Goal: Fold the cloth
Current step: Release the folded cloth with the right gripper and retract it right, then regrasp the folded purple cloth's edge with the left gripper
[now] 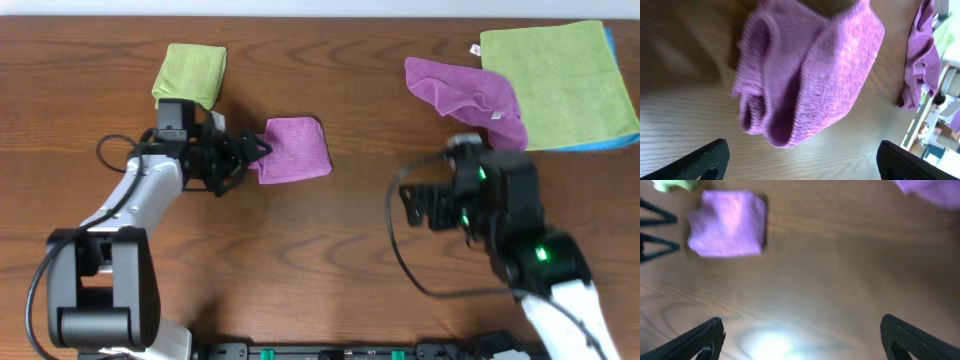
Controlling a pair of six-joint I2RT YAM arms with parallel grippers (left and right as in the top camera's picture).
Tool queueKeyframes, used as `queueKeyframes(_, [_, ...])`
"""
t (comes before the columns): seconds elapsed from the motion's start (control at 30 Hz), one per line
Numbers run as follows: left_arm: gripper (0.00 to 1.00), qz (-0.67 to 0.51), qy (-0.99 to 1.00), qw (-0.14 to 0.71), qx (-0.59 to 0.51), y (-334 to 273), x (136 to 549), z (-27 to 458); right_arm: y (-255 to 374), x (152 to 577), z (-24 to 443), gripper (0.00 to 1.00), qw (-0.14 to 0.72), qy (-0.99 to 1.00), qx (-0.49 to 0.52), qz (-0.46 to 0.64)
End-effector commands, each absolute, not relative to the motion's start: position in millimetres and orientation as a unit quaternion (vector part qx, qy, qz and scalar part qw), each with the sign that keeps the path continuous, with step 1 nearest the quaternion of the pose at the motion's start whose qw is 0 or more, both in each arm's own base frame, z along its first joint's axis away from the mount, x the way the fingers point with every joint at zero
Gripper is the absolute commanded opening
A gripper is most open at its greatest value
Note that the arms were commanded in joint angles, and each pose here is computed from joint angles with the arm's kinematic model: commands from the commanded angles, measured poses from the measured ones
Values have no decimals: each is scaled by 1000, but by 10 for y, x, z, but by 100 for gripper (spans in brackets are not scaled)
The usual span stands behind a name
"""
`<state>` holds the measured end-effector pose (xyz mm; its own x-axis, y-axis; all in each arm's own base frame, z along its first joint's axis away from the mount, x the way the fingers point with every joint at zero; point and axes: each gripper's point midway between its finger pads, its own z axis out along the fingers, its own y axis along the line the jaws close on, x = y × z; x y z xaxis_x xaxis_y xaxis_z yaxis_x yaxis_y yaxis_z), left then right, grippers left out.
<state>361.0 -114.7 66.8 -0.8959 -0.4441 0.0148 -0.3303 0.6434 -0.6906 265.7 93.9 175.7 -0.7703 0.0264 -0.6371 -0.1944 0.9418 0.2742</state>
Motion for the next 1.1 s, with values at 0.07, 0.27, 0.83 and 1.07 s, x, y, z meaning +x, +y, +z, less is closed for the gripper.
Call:
queueKeyframes(0.07, [95,-363,901,33,-234,-1264,3498,475,806,2310,1519,99,348,919,-13,187])
queueKeyframes(0.27, [95,-357,899,4,-254,-1266,3453,297,745,1974,1173,99,347,914,31,208])
queueKeyframes(0.83, [95,-368,887,22,-277,-1276,3647,218,729,1873,1080,99,346,912,50,216])
queueKeyframes(1.07, [95,-368,886,20,-282,-1278,3669,154,729,1873,1080,99,346,912,50,216])
